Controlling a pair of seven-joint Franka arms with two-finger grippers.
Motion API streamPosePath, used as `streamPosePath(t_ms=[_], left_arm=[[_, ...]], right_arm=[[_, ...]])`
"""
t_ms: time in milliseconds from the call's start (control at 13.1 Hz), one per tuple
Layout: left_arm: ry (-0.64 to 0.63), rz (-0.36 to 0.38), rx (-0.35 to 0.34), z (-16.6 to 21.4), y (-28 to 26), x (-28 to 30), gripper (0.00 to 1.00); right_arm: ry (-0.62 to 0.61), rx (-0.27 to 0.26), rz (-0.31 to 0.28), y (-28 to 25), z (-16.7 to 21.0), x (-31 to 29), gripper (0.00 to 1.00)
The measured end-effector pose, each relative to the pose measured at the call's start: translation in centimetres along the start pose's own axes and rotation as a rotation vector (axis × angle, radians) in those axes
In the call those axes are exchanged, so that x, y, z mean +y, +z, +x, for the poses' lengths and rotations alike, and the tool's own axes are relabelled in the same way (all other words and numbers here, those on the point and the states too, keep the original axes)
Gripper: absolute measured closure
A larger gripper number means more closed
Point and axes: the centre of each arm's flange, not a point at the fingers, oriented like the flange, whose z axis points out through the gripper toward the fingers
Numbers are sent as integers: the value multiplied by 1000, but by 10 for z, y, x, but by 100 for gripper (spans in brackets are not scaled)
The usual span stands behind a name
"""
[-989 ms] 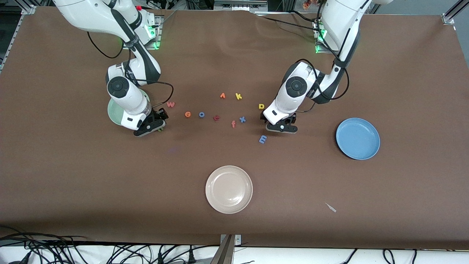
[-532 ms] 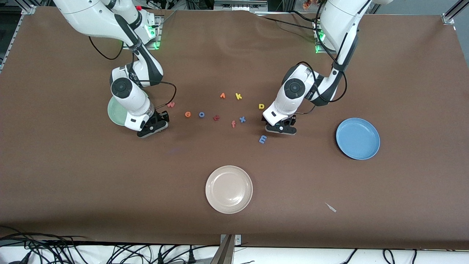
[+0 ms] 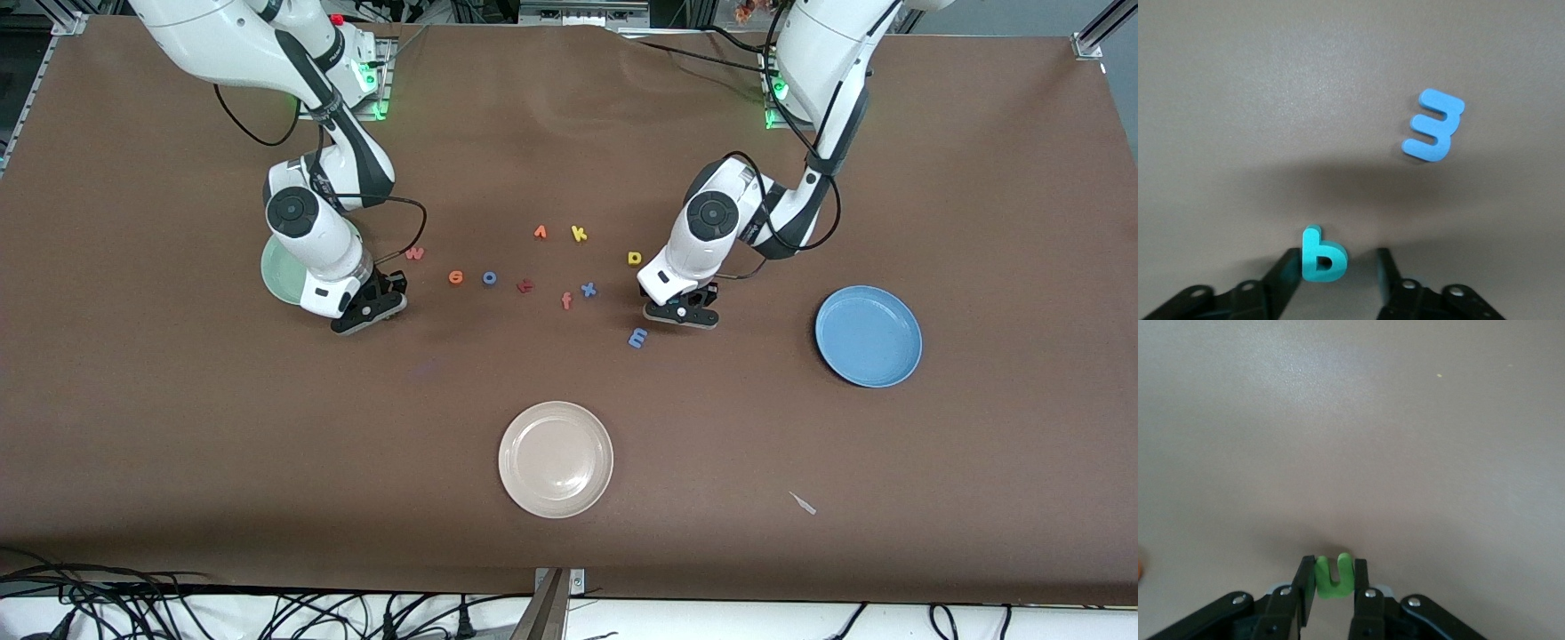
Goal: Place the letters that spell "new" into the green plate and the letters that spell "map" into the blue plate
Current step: 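Release the u onto the green plate and the b onto the blue plate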
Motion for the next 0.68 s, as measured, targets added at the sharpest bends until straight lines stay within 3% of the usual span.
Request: streamPosePath(t_ms=[76,152,380,685], left_arm=[[6,3,3,1,-1,0,62],[18,11,5,1,-4,1,68],[18,26,-8,4,-4,-4,71],[90,103,-197,41,-40,-49,71]], right_arm=[[9,-36,-7,-17,-2,6,73],[26,-68,-18,-39,-6,16,73],[80,-121,-36,-80,-31,43,73],[154,-141,-31,-46,-93,67,73]])
